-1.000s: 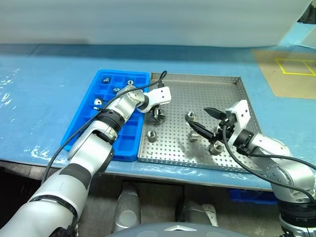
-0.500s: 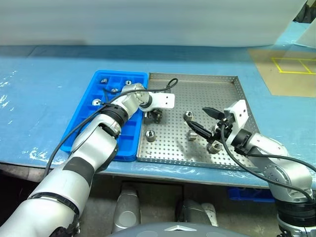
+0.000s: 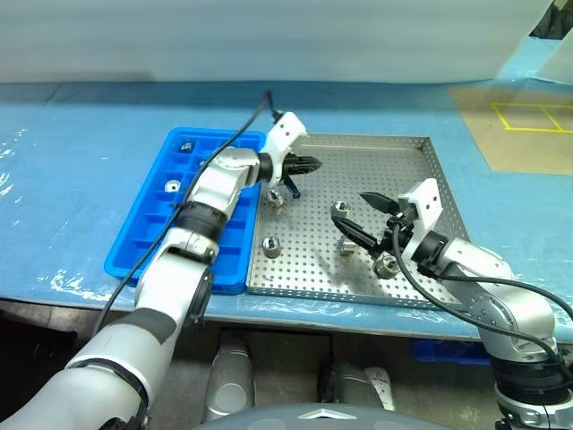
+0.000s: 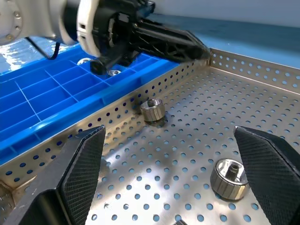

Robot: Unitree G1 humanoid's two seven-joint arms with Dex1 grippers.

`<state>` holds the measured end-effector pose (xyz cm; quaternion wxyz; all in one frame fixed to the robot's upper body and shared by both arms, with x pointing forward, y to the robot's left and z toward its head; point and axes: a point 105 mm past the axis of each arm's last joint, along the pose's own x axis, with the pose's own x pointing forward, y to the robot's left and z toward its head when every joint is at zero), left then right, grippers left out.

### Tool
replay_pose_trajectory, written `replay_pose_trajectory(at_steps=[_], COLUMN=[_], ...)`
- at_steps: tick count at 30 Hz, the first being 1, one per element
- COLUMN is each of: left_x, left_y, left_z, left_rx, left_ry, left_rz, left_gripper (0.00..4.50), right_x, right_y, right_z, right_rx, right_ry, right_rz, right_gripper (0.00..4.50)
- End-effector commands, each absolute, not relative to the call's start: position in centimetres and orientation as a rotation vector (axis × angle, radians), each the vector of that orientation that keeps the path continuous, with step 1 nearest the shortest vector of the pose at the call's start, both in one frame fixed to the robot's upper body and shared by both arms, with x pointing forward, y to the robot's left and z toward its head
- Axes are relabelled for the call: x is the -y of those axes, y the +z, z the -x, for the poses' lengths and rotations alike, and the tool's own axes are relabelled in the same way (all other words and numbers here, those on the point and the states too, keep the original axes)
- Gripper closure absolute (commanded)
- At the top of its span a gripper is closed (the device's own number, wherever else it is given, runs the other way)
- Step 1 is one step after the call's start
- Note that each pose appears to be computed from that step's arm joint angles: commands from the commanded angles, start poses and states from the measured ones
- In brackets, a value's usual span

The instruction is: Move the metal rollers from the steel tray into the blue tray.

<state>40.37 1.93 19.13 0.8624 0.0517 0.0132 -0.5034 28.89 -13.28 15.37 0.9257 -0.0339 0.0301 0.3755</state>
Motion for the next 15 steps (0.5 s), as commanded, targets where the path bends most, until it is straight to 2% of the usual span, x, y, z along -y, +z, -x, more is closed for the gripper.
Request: replay_pose_trajectory(at_steps=[1,5,10,12,15], left_x=[-4.2,-7.0,-9.5,-10.6,-10.0], left_y=[22.9,22.5,22.0,21.1,20.0], left_z=[-39.7,-38.5,-37.0,-37.1,-36.2], left_rx=[0.145,0.211,0.194,0.166,0.141], left_ry=[-0.969,-0.904,-0.879,-0.824,-0.862], left_rz=[-0.056,-0.022,0.150,0.121,0.033], left_gripper=[4.46,4.46,4.46,4.46,4.46], right_x=[12.8,11.8,11.5,11.3,11.1], right_y=[16.2,16.1,16.3,16.2,16.2], right_z=[-29.0,-29.4,-30.0,-30.0,-30.1], right_rx=[-0.015,-0.015,-0.009,-0.011,-0.010], right_ry=[0.797,0.846,0.872,0.885,0.897], right_rz=[0.081,0.081,0.087,0.091,0.089], right_gripper=[0.00,0.00,0.00,0.00,0.00])
